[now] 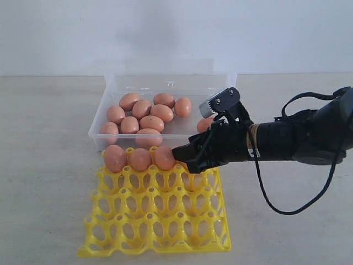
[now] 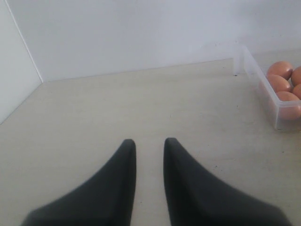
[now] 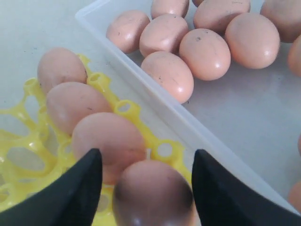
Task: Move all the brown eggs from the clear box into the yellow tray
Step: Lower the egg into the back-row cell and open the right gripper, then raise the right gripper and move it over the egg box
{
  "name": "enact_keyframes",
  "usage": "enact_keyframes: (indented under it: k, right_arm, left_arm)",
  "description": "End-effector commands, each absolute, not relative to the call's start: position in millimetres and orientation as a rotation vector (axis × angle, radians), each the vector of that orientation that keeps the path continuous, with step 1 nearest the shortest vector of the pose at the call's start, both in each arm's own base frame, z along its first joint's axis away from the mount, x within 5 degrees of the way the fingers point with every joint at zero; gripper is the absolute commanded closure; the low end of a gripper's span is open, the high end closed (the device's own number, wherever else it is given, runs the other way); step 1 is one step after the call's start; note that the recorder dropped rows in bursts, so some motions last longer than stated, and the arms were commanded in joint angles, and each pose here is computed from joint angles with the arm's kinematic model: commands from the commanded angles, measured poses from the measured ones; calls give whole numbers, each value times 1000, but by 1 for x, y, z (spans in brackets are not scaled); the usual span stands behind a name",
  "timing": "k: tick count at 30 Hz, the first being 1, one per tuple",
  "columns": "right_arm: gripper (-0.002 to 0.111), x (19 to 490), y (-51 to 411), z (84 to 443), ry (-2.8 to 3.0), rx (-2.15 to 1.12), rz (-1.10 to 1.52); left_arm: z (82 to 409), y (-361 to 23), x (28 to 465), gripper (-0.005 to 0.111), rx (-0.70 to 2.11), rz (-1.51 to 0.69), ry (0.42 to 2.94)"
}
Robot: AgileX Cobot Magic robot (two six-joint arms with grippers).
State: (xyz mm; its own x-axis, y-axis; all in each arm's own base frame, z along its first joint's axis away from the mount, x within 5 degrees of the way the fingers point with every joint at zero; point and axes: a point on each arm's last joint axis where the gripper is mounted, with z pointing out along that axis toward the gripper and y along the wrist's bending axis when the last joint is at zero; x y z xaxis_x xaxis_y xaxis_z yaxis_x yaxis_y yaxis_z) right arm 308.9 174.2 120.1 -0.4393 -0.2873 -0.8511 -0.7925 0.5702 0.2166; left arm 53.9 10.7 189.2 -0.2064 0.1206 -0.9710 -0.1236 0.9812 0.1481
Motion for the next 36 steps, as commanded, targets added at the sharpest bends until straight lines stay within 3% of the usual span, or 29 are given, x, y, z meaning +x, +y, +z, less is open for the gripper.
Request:
enact_keyframes:
  k: [1, 8, 14, 21, 24, 29, 36]
  right_arm:
    - [53, 310, 176, 122, 1978, -864, 794]
    - [53, 311, 175, 130, 1947, -858, 782]
    - [53, 315, 174, 186, 1764, -825, 714]
    - [69, 365, 148, 252, 1947, -658, 156]
    - [69, 385, 149, 275, 1893, -598, 95]
    - [69, 407, 173, 275, 1867, -574, 332]
    - [76, 423, 149, 256, 1928, -553, -116]
  left_arm:
    - [188, 11, 54, 85, -7, 220, 1767]
    - [188, 11, 54, 85, -7, 220, 1767]
    - [188, 11, 54, 85, -7, 220, 1767]
    - [188, 11, 54, 85, -7, 220, 1767]
    - [188, 11, 54, 85, -7, 220, 1767]
    - [188, 11, 54, 85, -7, 220, 1767]
    - [188, 11, 54, 85, -7, 220, 1765]
